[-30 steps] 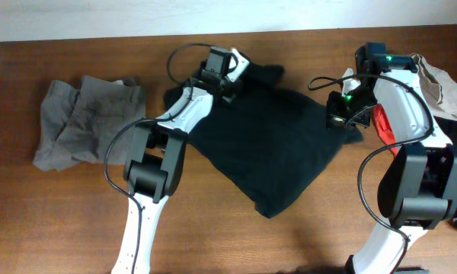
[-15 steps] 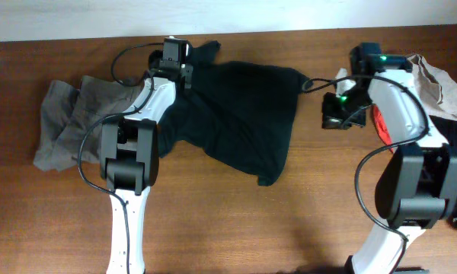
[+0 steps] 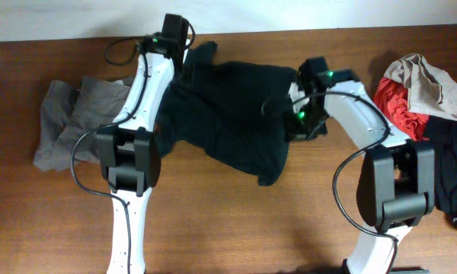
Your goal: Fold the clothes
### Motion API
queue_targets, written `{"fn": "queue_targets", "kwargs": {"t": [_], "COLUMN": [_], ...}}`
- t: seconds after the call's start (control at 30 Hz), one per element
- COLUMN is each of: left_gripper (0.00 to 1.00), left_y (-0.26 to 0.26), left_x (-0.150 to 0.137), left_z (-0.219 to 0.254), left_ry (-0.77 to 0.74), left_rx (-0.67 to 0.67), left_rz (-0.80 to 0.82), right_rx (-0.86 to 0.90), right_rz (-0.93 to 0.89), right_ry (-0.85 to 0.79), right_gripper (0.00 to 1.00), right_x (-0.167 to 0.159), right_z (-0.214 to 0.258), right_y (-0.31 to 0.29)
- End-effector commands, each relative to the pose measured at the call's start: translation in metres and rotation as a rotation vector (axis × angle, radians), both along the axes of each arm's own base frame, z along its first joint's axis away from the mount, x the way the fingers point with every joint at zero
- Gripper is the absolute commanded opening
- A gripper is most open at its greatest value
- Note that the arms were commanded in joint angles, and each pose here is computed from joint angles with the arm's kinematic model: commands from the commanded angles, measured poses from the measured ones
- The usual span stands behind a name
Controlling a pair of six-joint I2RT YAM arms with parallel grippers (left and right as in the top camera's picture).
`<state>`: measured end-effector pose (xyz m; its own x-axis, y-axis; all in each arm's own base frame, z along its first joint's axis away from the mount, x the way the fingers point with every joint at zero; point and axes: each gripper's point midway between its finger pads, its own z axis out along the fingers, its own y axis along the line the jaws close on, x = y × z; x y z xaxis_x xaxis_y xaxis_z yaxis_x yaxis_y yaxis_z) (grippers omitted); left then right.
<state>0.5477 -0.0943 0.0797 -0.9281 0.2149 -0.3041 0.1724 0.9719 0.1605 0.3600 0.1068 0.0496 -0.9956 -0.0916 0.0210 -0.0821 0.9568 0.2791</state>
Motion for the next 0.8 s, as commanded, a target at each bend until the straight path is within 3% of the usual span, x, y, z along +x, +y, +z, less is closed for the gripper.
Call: {"fn": "queue_targets", "kwargs": {"t": [0.0, 0.13, 0.2, 0.33, 0.57, 0.67, 0.77], "left_gripper": [0.59, 0.47, 0.46, 0.44, 0.29, 0.25, 0.22], "left_y": [0.0, -0.003, -0.006, -0.001, 0.024, 0.032, 0.038], "left_x": [-0.016, -0.055, -0.07, -0.084, -0.098, -0.106, -0.12], "left_z": [0.038, 0.023, 0.017, -0.001, -0.051, -0.073, -0.089], "left_ry": [0.004, 0.181, 0.251, 0.319, 0.404, 0.431, 0.482], "left_rx": [-0.026, -0.071, -0.093, -0.075, -0.034, -0.03, -0.024], "left_rz": [-0.004, 0.0, -0.003, 0.008, 0.009, 0.006, 0.016], "right_rx": [0.042, 0.073, 0.091, 0.134, 0.164, 0.099, -0.094], "right_rz": [0.024, 0.026, 0.027, 0.031, 0.07, 0.056, -0.048], "right_ry": [0.038, 0.043, 0.039, 0.01, -0.024, -0.02, 0.023], "right_gripper": [0.22, 0.22, 0.22, 0.22, 0.22, 0.19, 0.11], "right_x": [-0.015, -0.021, -0.022, -0.019, -0.022, -0.022, -0.028], "right_z": [-0.016, -0.028, -0.031, -0.039, -0.05, -0.054, -0.063], "right_y": [0.011, 0.017, 0.019, 0.026, 0.033, 0.023, -0.009]}}
